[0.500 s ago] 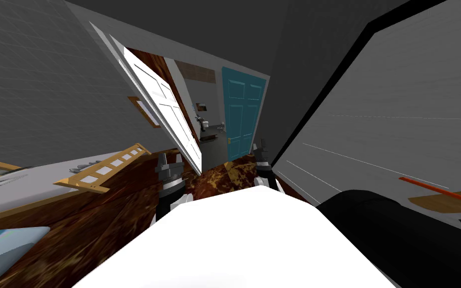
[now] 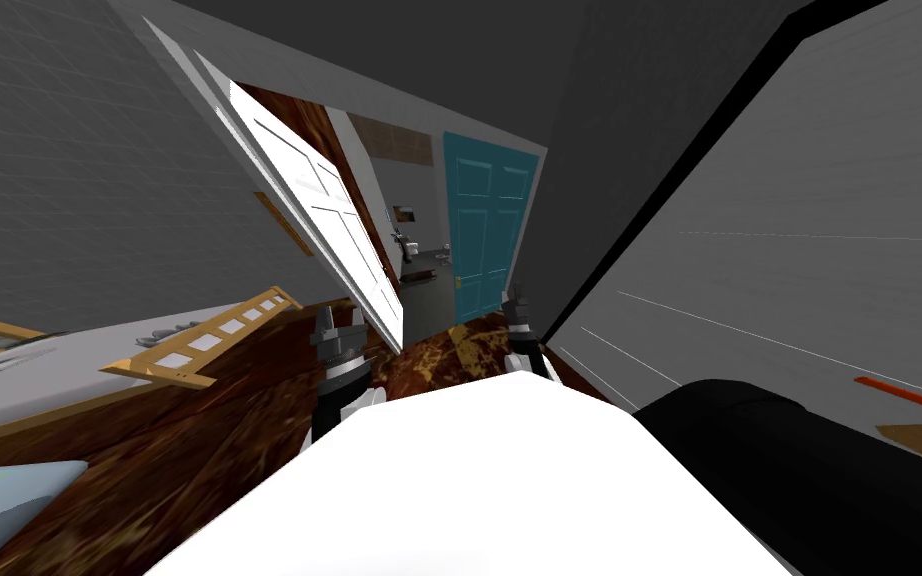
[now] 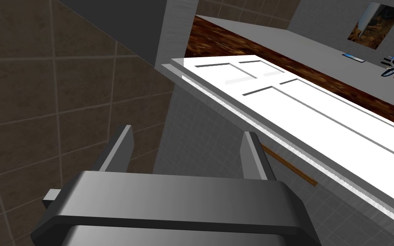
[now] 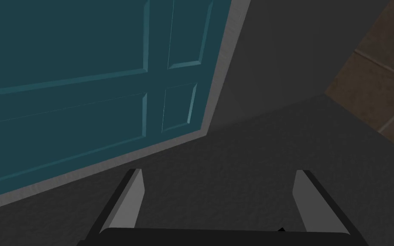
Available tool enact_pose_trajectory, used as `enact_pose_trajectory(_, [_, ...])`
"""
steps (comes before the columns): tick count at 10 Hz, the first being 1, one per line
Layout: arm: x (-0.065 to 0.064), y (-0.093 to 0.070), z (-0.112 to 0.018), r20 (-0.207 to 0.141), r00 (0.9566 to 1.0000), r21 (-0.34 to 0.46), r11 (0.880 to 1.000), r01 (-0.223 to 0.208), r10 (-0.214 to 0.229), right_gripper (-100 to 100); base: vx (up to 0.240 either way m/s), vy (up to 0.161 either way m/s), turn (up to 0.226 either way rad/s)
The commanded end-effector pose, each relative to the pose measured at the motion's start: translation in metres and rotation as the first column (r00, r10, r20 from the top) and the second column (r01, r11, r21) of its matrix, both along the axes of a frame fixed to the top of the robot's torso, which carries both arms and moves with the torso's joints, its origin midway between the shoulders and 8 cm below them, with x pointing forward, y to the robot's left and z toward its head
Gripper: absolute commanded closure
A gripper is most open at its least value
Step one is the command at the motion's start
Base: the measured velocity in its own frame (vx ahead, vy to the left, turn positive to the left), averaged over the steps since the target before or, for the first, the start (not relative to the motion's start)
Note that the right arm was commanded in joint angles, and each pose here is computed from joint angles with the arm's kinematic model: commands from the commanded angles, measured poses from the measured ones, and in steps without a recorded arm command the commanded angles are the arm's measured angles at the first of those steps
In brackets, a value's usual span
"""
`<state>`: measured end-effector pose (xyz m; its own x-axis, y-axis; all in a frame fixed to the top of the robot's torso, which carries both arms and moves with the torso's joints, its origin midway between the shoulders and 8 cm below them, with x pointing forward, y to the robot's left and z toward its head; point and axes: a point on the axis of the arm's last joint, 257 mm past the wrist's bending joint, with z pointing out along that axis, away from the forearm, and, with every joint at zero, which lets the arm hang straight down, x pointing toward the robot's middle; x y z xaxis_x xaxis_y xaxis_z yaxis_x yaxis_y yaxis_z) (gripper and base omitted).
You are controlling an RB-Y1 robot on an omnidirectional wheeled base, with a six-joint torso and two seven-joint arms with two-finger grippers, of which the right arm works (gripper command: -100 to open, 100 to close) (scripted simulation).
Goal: Push the door open
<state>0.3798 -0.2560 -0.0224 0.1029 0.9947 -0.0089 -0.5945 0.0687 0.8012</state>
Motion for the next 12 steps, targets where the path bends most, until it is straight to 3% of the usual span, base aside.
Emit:
enact_pose_trajectory(1, [0.005, 0.001, -0.009, -0.016, 0.9998, -0.002, 1.0, -0.008, 0.008, -100, 0.093, -0.02, 0.029])
enact_pose_trajectory(7, [0.03, 0.01, -0.053, -0.082, 0.9957, -0.006, 0.999, -0.042, 0.042, -100, 0.093, -0.022, 0.029])
enact_pose_trajectory(12, [0.053, 0.018, -0.101, -0.158, 0.9851, -0.005, 0.997, -0.071, 0.069, -100, 0.101, -0.029, 0.035])
